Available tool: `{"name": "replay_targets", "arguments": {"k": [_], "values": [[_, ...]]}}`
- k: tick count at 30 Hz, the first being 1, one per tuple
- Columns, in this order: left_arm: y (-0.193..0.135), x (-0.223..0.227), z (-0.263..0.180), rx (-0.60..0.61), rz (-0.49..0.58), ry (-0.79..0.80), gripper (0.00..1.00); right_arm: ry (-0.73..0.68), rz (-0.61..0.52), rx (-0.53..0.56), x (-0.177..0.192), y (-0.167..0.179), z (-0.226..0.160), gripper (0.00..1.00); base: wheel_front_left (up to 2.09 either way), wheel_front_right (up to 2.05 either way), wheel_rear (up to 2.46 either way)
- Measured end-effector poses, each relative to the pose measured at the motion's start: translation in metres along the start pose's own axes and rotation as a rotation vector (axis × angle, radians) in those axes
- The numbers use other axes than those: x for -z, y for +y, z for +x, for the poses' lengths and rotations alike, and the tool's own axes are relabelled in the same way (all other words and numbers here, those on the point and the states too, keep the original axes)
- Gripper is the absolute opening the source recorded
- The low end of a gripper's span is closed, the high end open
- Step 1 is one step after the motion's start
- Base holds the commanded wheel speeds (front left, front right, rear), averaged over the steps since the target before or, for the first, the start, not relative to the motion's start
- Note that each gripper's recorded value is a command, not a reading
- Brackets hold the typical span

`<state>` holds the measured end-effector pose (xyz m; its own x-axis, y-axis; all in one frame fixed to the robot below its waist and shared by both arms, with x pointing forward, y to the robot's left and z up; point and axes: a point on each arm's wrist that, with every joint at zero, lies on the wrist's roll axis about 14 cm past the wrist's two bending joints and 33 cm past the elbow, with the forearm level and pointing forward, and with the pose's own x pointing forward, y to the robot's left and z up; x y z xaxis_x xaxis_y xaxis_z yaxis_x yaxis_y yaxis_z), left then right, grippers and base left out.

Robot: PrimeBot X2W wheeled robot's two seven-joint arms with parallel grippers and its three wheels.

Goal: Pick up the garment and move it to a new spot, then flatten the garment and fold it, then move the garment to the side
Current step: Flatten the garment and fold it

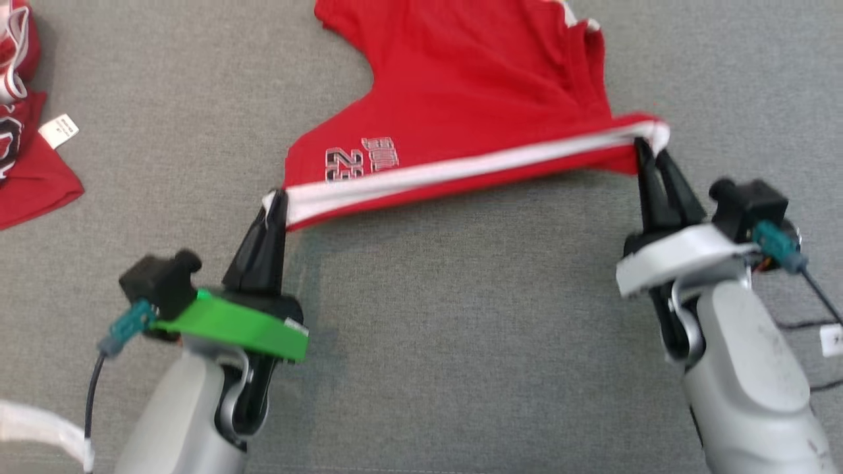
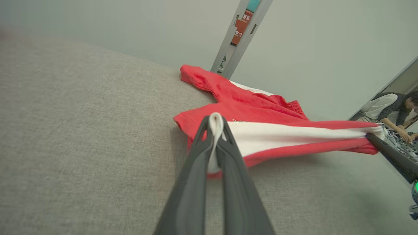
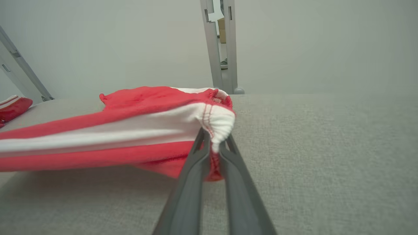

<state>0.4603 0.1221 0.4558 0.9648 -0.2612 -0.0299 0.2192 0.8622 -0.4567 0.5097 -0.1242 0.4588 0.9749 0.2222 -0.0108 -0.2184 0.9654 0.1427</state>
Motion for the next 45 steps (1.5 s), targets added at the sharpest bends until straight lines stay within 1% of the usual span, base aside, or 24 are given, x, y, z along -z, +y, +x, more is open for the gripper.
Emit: {"name": "replay_targets", "arguments": {"k": [4, 6, 8, 12, 17, 20, 25, 30, 34, 37, 41, 45], "values": [[0.005, 0.005, -0.027, -0.057, -0.047, -0.004, 0.00, 0.036, 0.030, 0.016, 0.011, 0.001, -0.033, 0.00, 0.00, 0.00, 0.00], [0.004, 0.007, -0.041, -0.067, -0.033, 0.001, 0.00, 0.045, 0.060, 0.032, 0.013, 0.002, -0.049, 0.00, 0.00, 0.00, 0.00], [0.003, 0.006, -0.053, -0.081, -0.044, -0.007, 0.00, 0.050, 0.095, 0.041, 0.015, 0.004, -0.064, 0.00, 0.00, 0.00, 0.00], [-0.001, 0.012, -0.083, -0.104, -0.062, 0.001, 0.00, 0.088, 0.113, 0.052, 0.023, 0.007, -0.100, 0.00, 0.00, 0.00, 0.00], [-0.010, 0.018, -0.117, -0.109, -0.065, 0.009, 0.00, 0.103, 0.115, 0.045, 0.025, 0.015, -0.137, 0.00, 0.00, 0.00, 0.00], [-0.016, 0.016, -0.131, -0.101, -0.067, -0.004, 0.00, 0.102, 0.125, 0.048, 0.024, 0.018, -0.154, 0.00, 0.00, 0.00, 0.00], [-0.023, -0.005, -0.141, -0.093, -0.066, -0.082, 0.00, 0.078, 0.138, 0.043, 0.018, 0.023, -0.170, 0.00, 0.00, 0.00, 0.00], [-0.031, -0.014, -0.129, -0.048, -0.045, -0.098, 0.00, 0.053, 0.136, 0.041, 0.010, 0.022, -0.163, 0.00, 0.00, 0.00, 0.00], [-0.046, -0.043, -0.090, 0.056, 0.010, -0.144, 0.00, -0.032, 0.138, 0.005, -0.019, 0.030, -0.128, 0.00, 0.00, 0.00, 0.00], [-0.053, -0.053, -0.061, 0.125, 0.060, -0.137, 0.00, -0.054, 0.137, -0.005, -0.026, 0.031, -0.104, 0.00, 0.00, 0.00, 0.00], [-0.057, -0.056, -0.018, 0.209, 0.129, -0.100, 0.00, -0.036, 0.142, 0.027, -0.018, 0.018, -0.077, 0.00, 0.00, 0.00, 0.00], [-0.054, -0.051, 0.020, 0.249, 0.171, -0.057, 0.00, 0.006, 0.149, 0.071, -0.001, 0.001, -0.059, 0.00, 0.00, 0.00, 0.00]]}}
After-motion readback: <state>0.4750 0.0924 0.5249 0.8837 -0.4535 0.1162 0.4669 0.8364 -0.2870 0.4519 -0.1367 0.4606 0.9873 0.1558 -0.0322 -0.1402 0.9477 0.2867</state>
